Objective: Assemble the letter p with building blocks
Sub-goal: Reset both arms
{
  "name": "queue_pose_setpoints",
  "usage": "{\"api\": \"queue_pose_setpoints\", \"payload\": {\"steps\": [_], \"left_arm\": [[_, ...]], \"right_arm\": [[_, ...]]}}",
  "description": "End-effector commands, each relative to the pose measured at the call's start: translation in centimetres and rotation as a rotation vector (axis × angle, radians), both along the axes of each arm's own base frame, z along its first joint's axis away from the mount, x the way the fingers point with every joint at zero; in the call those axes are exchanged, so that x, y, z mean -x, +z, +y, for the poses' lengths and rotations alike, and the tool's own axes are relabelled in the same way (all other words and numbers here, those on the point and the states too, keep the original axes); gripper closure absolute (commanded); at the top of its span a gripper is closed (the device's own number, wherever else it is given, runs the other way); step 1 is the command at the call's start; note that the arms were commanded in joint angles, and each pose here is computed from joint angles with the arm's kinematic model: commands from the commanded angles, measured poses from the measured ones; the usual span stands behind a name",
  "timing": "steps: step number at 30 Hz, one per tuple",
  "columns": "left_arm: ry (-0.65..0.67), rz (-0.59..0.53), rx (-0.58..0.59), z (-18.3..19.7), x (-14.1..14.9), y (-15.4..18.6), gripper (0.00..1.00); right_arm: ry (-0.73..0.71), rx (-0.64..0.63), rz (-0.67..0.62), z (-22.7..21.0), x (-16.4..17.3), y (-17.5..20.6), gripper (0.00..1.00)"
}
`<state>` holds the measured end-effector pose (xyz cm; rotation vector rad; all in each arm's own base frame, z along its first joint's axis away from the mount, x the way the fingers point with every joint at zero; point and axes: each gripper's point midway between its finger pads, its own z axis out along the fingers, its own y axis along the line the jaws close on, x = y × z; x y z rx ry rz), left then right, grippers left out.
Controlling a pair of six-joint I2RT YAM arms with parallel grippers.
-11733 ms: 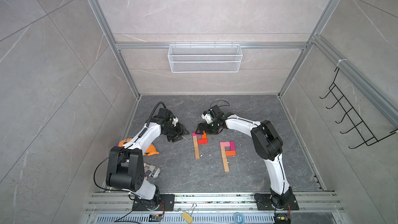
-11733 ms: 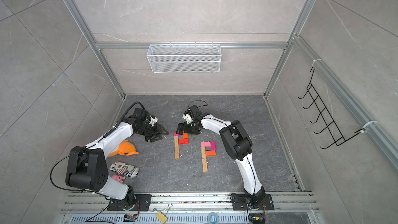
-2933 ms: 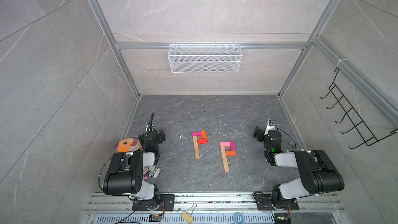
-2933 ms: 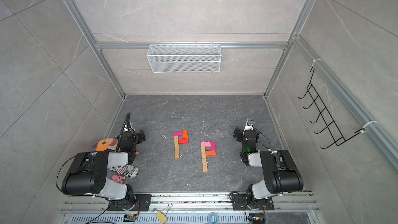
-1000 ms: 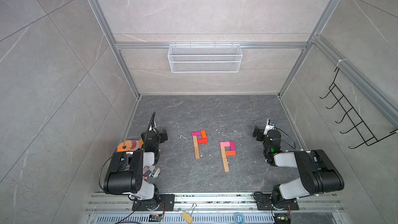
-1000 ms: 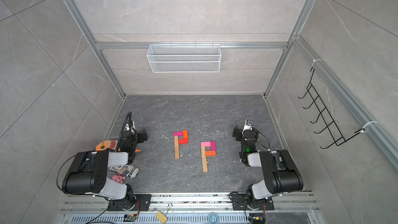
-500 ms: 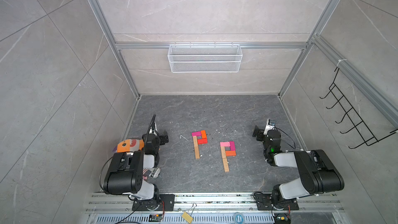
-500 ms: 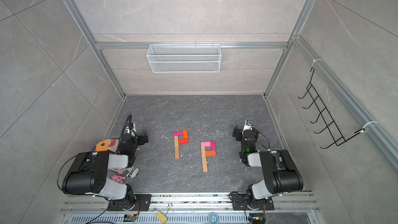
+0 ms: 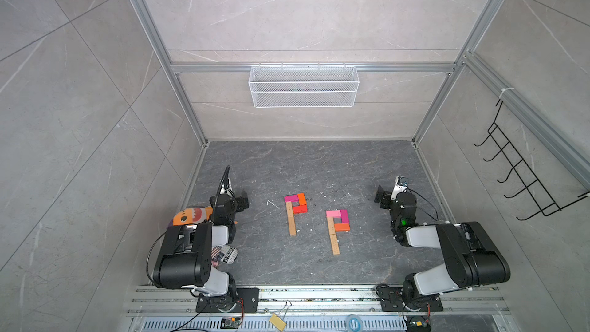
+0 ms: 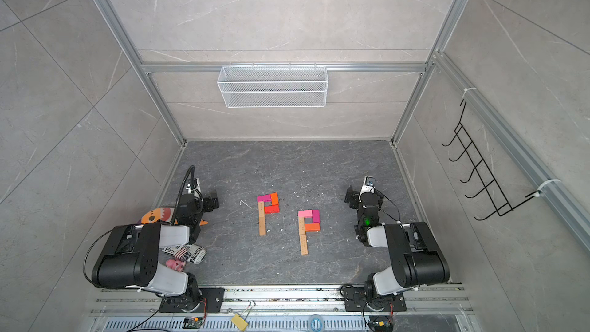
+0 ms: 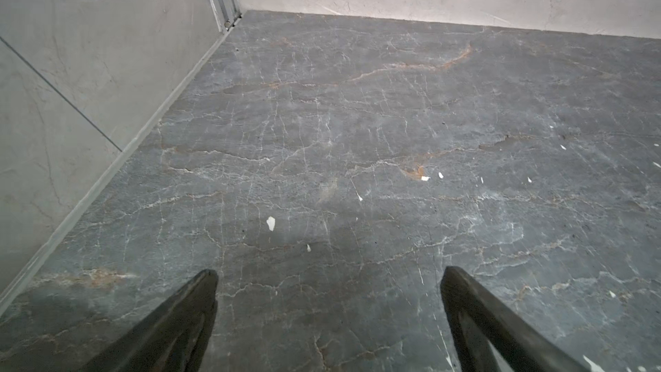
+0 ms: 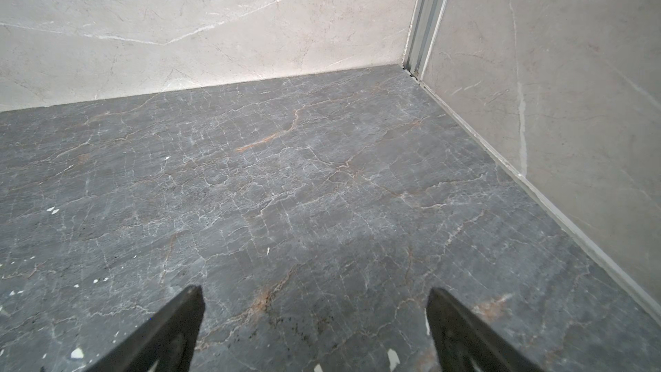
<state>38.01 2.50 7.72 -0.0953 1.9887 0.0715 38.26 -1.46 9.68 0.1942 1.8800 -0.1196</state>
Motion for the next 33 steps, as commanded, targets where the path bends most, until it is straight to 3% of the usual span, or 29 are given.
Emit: {"api": "queue_pose_setpoints", "payload": {"steps": [1,10,20,33], "left_arm": [[-0.046,-0.019,-0.003,-0.6,-0.5,0.7,0.00],[0.029,-0.142,-0.009,0.5,1.5,1.8,0.00],[-0.062,-0.015,0.007,-0.7,-0.6,0.8,0.00],[-0.047,-0.016,0.006,-0.5,-0.5,0.8,0.00]], "right_arm": [[-0.004,0.022,-0.007,0.0,0.0,0.2,0.00],[-0.005,0.022,-0.006,-0.1,0.1,0.1,0.00],[-0.004,0.022,-0.006,-0.1,0.1,0.1,0.00],[-0.004,0.022,-0.006,0.0,0.1,0.1,0.00]]}}
